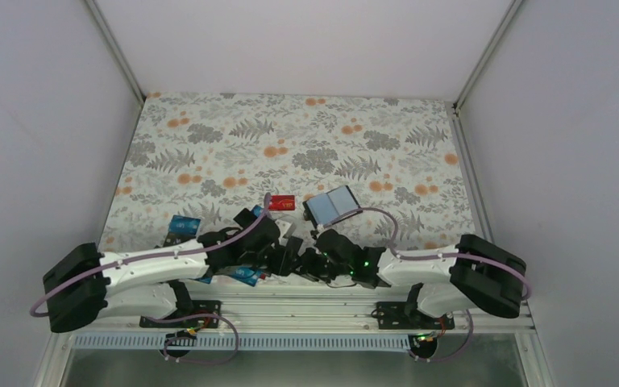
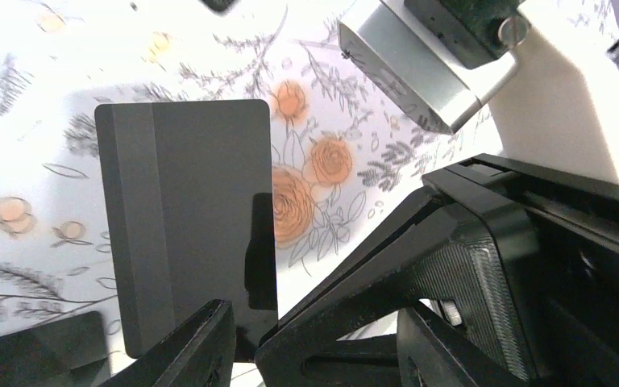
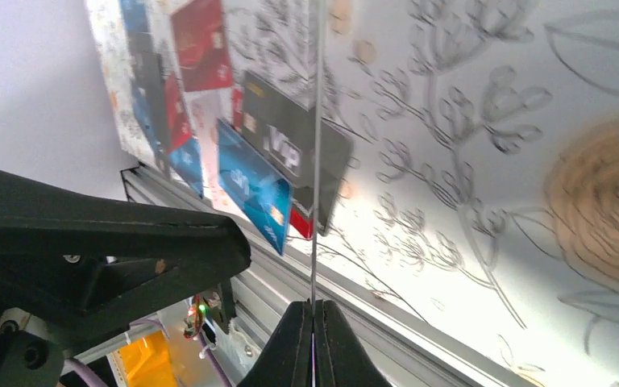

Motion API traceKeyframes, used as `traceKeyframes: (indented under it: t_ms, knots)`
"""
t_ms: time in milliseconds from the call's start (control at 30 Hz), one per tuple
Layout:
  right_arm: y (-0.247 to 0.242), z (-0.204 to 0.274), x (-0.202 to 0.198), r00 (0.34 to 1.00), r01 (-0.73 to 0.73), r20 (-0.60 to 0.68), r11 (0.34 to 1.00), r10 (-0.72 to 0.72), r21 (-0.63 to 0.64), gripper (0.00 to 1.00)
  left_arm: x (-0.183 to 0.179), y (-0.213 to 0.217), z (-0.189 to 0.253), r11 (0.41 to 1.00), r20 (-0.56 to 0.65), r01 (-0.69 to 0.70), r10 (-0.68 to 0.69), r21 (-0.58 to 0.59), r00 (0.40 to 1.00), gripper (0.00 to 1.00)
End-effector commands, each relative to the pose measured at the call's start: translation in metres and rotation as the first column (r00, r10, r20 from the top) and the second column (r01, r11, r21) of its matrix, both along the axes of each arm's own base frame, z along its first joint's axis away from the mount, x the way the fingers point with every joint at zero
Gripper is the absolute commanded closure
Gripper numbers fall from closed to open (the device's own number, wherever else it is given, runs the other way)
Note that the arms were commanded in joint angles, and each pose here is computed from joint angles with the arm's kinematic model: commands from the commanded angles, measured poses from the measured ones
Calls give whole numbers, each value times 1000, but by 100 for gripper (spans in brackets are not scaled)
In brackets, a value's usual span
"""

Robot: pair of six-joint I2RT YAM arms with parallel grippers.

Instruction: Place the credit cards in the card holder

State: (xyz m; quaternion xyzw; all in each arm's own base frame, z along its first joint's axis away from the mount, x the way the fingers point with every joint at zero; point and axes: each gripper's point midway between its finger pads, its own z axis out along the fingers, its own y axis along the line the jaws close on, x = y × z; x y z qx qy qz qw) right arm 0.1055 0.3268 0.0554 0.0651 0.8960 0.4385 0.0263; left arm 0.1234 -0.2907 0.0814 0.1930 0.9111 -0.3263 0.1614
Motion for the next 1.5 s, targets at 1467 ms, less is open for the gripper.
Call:
traceKeyframes:
  t_ms: [1467]
  knots:
    - [-50, 228, 83, 534, -666, 807, 713, 251, 219, 96, 93, 52, 262, 816, 534, 377, -101, -438, 839, 51]
